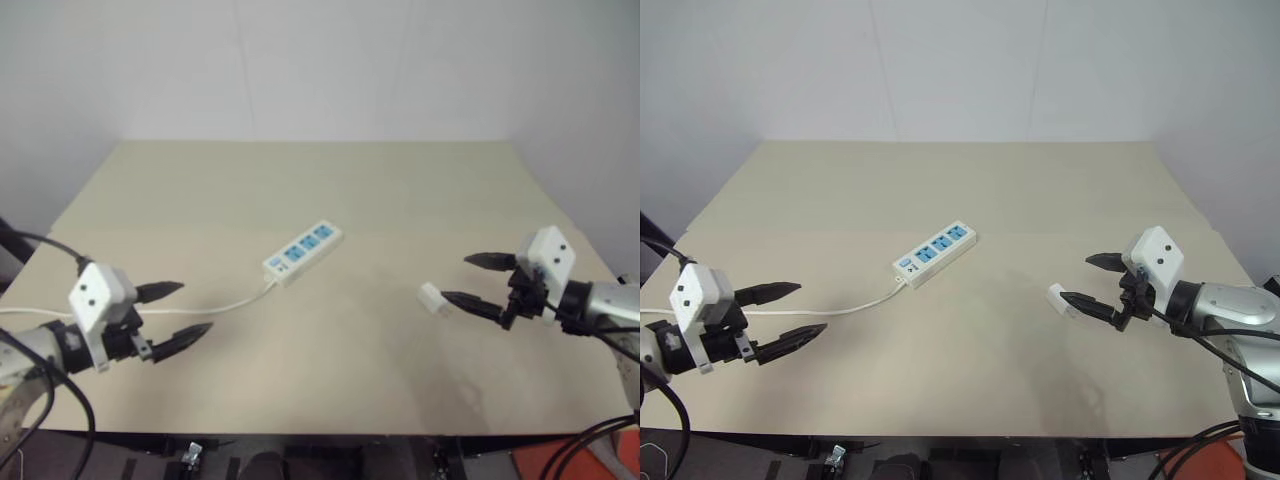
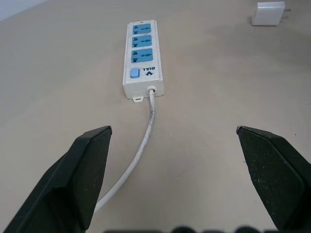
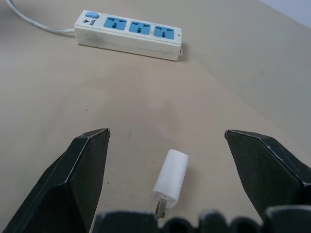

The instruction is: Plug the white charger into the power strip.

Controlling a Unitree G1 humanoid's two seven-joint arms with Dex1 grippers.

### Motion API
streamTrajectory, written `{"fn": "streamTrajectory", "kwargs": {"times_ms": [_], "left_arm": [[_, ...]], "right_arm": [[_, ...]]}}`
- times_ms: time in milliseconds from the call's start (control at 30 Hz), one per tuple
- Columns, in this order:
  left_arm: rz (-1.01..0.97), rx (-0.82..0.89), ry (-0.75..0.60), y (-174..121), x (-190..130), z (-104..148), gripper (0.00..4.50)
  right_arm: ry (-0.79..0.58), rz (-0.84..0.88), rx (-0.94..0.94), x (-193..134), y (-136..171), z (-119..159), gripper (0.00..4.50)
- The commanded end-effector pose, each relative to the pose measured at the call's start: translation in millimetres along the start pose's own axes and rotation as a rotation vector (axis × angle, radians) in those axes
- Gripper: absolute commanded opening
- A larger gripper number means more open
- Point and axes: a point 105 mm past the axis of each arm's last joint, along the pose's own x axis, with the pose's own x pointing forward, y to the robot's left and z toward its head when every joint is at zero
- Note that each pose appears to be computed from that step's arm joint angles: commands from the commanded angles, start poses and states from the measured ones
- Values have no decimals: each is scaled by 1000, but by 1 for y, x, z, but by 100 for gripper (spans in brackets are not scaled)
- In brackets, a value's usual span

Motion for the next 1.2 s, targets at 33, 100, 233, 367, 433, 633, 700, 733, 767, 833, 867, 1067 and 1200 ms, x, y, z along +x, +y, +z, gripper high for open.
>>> {"fn": "streamTrajectory", "kwargs": {"times_ms": [33, 100, 233, 367, 433, 633, 700, 733, 767, 833, 867, 1067, 1200], "left_arm": [[16, 36, -27, 1, 6, 6, 450], [48, 32, -12, 7, 14, 2, 450], [153, -113, 5, 28, 45, -8, 450], [164, -183, 136, 38, 70, -31, 450], [133, -187, 179, 36, 80, -40, 450], [41, -184, 202, 32, 109, -48, 450], [12, -175, 206, 30, 118, -50, 450], [-1, -168, 212, 29, 122, -51, 450], [-9, -165, 221, 28, 125, -53, 450], [-17, -145, 256, 27, 130, -59, 412], [-23, -129, 275, 26, 132, -63, 393], [-88, -82, 311, 18, 134, -74, 204], [-97, -85, 293, 19, 132, -73, 74]], "right_arm": [[-32, -10, -57, -2, -3, 14, 446], [-38, -10, -58, -1, -3, 16, 446], [-43, -11, -65, 3, -3, 18, 446], [-59, -17, -68, 5, -4, 22, 446], [-63, -18, -73, 5, -4, 24, 446], [-69, -20, -78, 5, -4, 27, 446], [-70, -20, -78, 5, -4, 27, 446], [-71, -20, -80, 5, -3, 28, 446], [-72, -20, -80, 5, -3, 28, 446], [-75, -20, -80, 4, -2, 29, 450], [-75, -20, -80, 4, -2, 29, 450], [-69, -8, -74, 2, 1, 28, 450], [-68, 3, -73, 3, 2, 28, 450]]}}
